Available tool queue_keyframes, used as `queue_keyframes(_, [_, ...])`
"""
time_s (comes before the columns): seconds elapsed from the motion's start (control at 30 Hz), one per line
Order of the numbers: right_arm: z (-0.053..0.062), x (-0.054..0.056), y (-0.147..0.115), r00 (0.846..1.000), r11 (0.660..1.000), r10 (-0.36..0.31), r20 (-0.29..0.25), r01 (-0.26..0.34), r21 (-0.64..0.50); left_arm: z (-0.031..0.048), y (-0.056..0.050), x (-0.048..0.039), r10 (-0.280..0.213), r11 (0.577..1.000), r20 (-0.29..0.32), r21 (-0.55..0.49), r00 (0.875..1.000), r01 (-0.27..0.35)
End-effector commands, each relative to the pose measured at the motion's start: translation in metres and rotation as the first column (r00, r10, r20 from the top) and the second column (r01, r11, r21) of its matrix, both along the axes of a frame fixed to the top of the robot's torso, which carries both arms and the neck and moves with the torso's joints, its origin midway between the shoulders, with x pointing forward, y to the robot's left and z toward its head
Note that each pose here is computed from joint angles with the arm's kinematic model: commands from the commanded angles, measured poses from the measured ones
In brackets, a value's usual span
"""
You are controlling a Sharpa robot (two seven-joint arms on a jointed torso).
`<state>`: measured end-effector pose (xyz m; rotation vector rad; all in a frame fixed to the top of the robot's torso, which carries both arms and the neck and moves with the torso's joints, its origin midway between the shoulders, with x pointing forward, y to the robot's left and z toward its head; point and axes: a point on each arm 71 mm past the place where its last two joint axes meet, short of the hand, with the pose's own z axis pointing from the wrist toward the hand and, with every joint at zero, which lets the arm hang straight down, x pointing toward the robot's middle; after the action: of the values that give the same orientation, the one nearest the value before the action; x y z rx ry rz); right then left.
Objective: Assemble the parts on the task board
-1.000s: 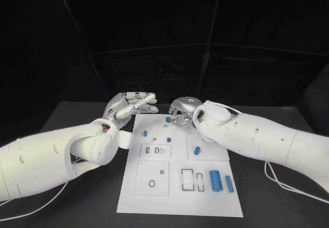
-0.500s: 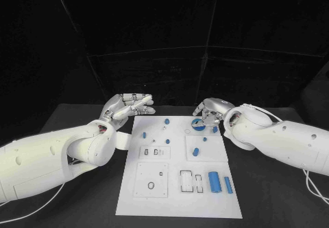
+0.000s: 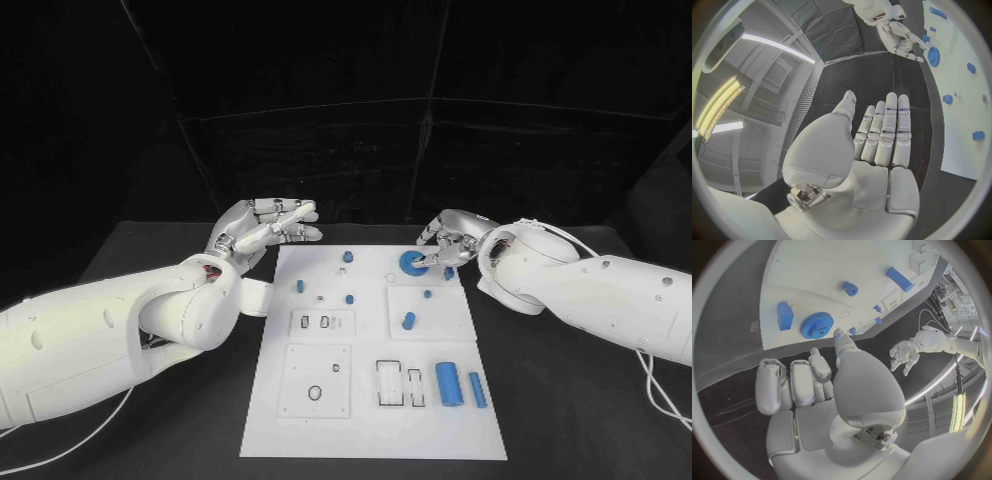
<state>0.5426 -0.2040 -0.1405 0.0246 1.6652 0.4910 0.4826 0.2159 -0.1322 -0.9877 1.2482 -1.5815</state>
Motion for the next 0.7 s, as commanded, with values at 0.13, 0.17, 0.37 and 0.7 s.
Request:
queue_keyframes(0.13, [-0.0039, 0.0045, 0.0023, 0.998, 0.999, -0.031, -0.058, 0.03, -0.014, 0.0004, -0.001, 0.0011, -0.014, 1.0, 0.002, 0.0, 1.0, 0.014])
queue_keyframes(0.17, [-0.0048, 0.005, 0.0031, 0.997, 0.999, -0.031, -0.068, 0.029, -0.021, 0.0003, -0.0009, 0.0013, -0.014, 1.0, 0.001, 0.001, 1.0, 0.014])
queue_keyframes(0.37, [-0.0082, 0.006, 0.0074, 0.995, 0.999, -0.022, -0.102, 0.017, -0.048, 0.0, -0.0006, 0.002, -0.012, 1.0, 0.0, 0.002, 1.0, 0.012])
queue_keyframes(0.7, [-0.0096, 0.0072, 0.0067, 0.994, 0.996, -0.026, -0.106, 0.018, -0.085, -0.0004, -0.0002, 0.0025, -0.012, 1.0, -0.003, 0.003, 1.0, 0.012])
